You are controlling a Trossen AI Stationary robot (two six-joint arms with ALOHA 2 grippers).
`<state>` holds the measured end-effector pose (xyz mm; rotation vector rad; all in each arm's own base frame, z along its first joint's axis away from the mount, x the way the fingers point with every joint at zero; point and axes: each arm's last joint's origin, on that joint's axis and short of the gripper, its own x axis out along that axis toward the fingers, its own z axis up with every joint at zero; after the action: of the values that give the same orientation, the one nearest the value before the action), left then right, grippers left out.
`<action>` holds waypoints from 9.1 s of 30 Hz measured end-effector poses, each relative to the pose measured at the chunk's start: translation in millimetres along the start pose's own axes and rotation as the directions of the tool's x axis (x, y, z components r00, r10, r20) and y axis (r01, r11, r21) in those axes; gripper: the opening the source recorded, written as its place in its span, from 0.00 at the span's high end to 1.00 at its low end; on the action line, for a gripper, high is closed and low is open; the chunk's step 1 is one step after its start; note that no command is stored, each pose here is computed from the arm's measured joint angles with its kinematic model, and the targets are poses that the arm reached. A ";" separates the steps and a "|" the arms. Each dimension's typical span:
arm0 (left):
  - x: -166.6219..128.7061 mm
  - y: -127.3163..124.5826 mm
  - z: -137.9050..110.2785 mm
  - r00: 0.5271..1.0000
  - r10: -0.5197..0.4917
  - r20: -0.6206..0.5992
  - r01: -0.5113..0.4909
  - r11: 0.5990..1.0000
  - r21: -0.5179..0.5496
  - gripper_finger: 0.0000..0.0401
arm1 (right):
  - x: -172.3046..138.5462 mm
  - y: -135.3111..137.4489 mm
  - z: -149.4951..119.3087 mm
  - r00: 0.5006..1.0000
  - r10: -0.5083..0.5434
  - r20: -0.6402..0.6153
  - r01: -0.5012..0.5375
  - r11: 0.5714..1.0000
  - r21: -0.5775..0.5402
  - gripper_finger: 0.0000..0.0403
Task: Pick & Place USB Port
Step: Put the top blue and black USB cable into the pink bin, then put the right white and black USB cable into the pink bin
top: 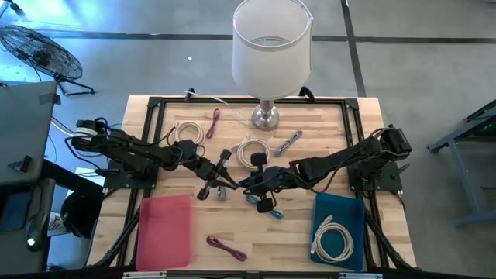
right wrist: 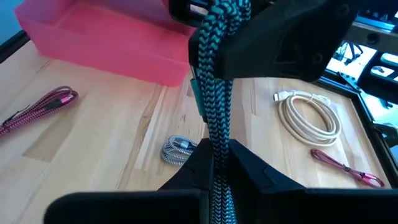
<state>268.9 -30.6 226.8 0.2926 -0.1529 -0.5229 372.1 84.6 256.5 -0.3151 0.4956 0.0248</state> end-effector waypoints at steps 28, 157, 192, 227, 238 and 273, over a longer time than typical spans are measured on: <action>-78.1 -37.0 69.6 0.930 0.226 -0.290 -0.230 0.973 0.021 0.98 | -4.6 5.0 -3.6 0.990 -0.121 -0.074 0.125 0.991 0.051 0.52; -61.1 -88.3 112.7 0.252 0.689 -0.680 -0.413 0.712 0.568 0.69 | -5.9 -96.1 -107.1 0.599 -0.153 -0.786 0.089 0.988 -0.124 0.52; -61.0 -88.4 112.6 0.253 0.687 -0.681 -0.415 0.713 0.565 0.69 | 1.8 -138.0 -149.7 0.523 0.016 -0.852 0.094 0.993 0.076 0.57; -60.5 -88.8 112.3 0.256 0.673 -0.693 -0.420 0.724 0.548 0.69 | 28.2 -136.6 -185.8 0.439 0.097 -0.893 0.088 0.985 0.151 0.96; -57.0 -95.8 91.6 0.264 0.715 -0.647 -0.473 0.681 0.559 0.69 | 15.6 -105.1 -166.2 0.333 -0.007 -0.943 0.115 0.993 0.033 0.99; -29.6 -47.6 124.7 0.671 0.454 -0.586 -0.311 0.890 0.334 0.69 | -68.3 34.0 41.1 0.995 -0.034 -0.090 0.014 0.977 -0.214 1.00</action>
<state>194.1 -84.2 327.9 0.6198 0.4195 0.0506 327.6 133.0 313.0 -0.5343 0.5830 0.0400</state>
